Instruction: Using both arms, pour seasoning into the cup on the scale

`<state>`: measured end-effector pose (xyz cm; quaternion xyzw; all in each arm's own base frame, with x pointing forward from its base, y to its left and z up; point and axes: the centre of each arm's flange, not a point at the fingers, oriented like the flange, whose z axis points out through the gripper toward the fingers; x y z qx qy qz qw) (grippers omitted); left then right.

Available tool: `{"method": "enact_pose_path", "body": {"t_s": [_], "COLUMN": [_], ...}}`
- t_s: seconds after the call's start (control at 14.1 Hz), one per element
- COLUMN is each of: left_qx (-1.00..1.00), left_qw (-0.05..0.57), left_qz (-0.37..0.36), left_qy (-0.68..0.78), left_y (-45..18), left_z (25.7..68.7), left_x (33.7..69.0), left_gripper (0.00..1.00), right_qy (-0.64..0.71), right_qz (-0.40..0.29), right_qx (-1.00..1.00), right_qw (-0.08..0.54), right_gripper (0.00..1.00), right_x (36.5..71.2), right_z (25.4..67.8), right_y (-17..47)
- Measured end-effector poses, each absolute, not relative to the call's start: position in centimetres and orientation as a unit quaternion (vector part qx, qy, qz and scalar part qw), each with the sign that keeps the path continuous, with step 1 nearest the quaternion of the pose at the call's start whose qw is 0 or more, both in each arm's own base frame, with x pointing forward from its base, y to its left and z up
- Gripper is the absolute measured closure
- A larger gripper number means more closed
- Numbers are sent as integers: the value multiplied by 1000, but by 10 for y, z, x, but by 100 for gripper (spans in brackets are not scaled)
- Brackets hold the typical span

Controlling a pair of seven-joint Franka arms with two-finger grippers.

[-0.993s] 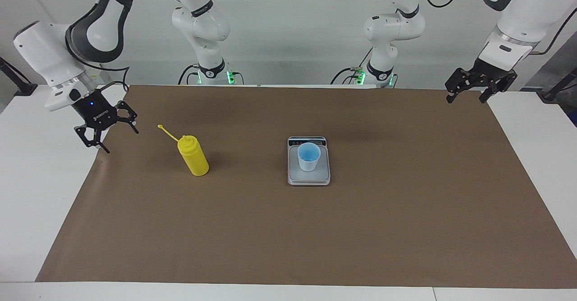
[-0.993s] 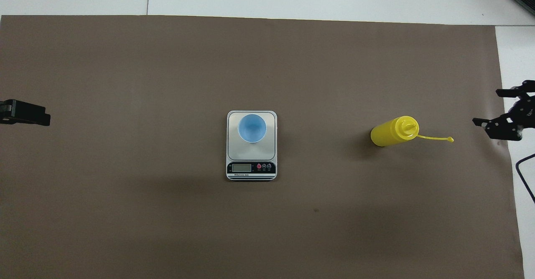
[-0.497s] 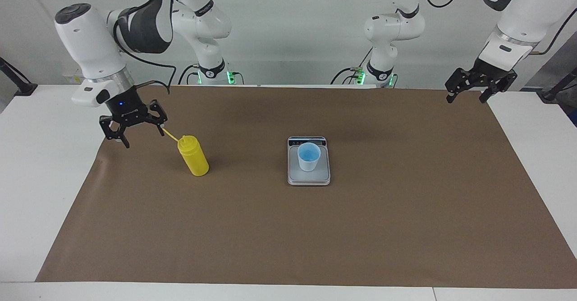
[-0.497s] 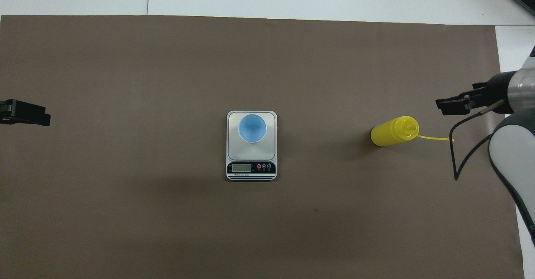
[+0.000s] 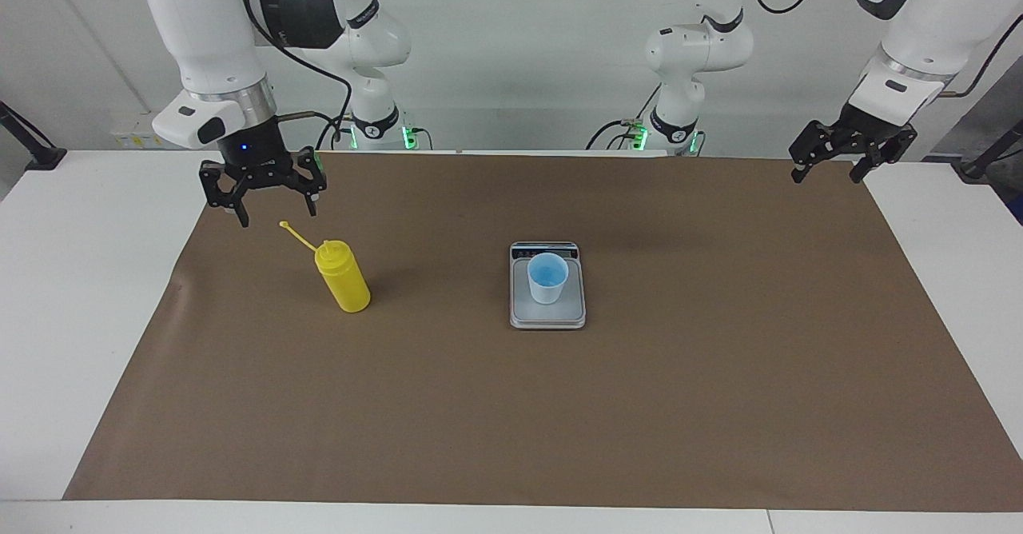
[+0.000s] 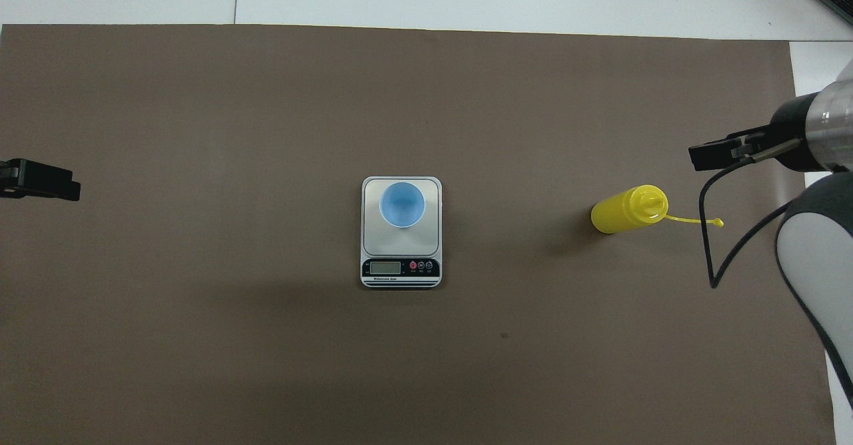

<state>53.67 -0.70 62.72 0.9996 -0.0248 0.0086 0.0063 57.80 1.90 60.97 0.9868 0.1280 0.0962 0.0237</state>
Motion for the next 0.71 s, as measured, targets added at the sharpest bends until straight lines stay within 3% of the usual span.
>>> {"method": "enact_pose_path", "body": {"t_s": [0.35, 0.71], "left_qx": [1000, 1000], "left_qw": [6, 6], "left_qz": [9, 9], "left_qy": [-25, -25], "left_y": [-7, -7], "left_z": [627, 627], "left_x": [537, 537], "left_gripper": [0, 0], "right_qy": [48, 8], "right_qz": [50, 49], "right_qx": [997, 999], "right_qw": [17, 10], "right_gripper": [0, 0], "right_x": [564, 562], "right_z": [633, 642], "right_y": [6, 2]}}
